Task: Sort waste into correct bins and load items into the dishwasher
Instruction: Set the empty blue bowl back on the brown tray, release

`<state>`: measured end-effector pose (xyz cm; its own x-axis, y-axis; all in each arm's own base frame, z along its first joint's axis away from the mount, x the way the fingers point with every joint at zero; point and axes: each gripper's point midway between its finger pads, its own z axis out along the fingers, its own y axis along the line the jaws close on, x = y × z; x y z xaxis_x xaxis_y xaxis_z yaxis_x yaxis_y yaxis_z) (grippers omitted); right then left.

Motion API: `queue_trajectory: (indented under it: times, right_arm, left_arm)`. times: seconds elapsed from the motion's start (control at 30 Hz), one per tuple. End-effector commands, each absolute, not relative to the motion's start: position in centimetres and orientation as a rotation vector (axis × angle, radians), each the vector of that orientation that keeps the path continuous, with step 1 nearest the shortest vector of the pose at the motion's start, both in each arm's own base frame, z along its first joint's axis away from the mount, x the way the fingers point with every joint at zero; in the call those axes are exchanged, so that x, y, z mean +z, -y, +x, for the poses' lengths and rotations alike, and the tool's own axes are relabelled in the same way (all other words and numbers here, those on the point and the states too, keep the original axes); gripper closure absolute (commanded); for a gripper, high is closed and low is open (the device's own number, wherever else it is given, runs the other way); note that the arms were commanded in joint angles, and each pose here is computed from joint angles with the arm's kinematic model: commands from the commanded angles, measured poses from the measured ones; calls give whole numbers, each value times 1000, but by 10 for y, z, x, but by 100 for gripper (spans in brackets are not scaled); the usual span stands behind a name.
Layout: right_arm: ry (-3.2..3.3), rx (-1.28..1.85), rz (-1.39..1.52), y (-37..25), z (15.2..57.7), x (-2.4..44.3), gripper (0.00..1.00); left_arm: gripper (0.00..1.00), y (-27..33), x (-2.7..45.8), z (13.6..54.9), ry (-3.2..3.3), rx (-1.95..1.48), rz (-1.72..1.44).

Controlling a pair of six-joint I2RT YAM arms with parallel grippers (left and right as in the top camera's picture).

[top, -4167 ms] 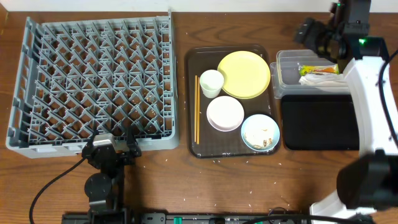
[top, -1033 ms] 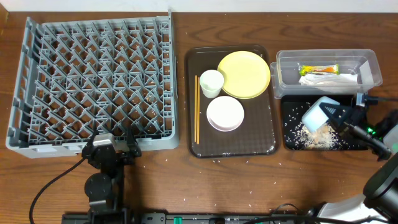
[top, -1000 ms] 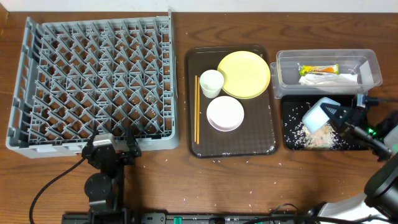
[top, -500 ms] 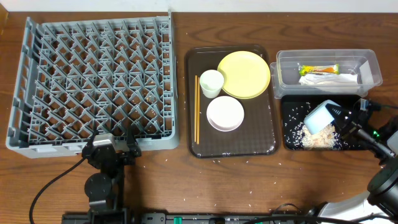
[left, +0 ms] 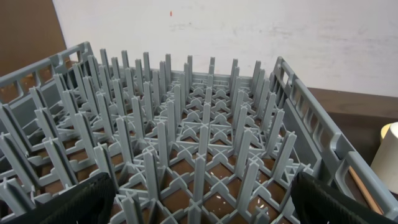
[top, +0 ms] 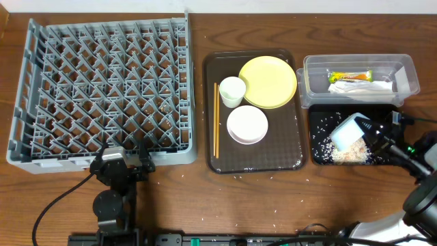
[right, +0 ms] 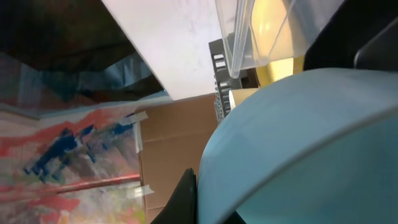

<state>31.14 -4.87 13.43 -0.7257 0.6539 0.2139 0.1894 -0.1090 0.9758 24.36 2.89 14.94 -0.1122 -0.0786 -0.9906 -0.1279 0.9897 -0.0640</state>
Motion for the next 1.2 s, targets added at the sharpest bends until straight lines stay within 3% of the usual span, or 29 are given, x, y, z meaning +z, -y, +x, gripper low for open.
queue_trajectory:
  times: [0.0, 0.17, 0.4, 0.47, 0.73, 1.1, 1.17]
  right_arm:
    - [-1858, 1819, 757, 40, 310, 150, 99]
    - [-2026, 1659, 660, 24, 305, 158, 99]
    - [-2460, 1127, 296, -48, 295, 174, 99]
    - [-2602, 802, 145, -77, 292, 168, 99]
    - [-2800, 294, -164, -138, 276, 111, 99]
    - [-3040, 250, -304, -166, 259, 31, 98]
    - [-3033, 267, -315, -170, 261, 30, 88]
  left_arm:
    - [9, -32, 134, 242, -1731, 63, -166]
    - [8, -32, 134, 242, -1731, 64, -166]
    - [8, -32, 134, 242, -1731, 63, -166]
    - [8, -32, 134, 242, -1731, 63, -166]
    - [8, -32, 134, 242, -1731, 63, -166]
    - [8, -32, 134, 242, -1731, 63, -166]
    - [9, -32, 134, 242, -1731, 63, -166]
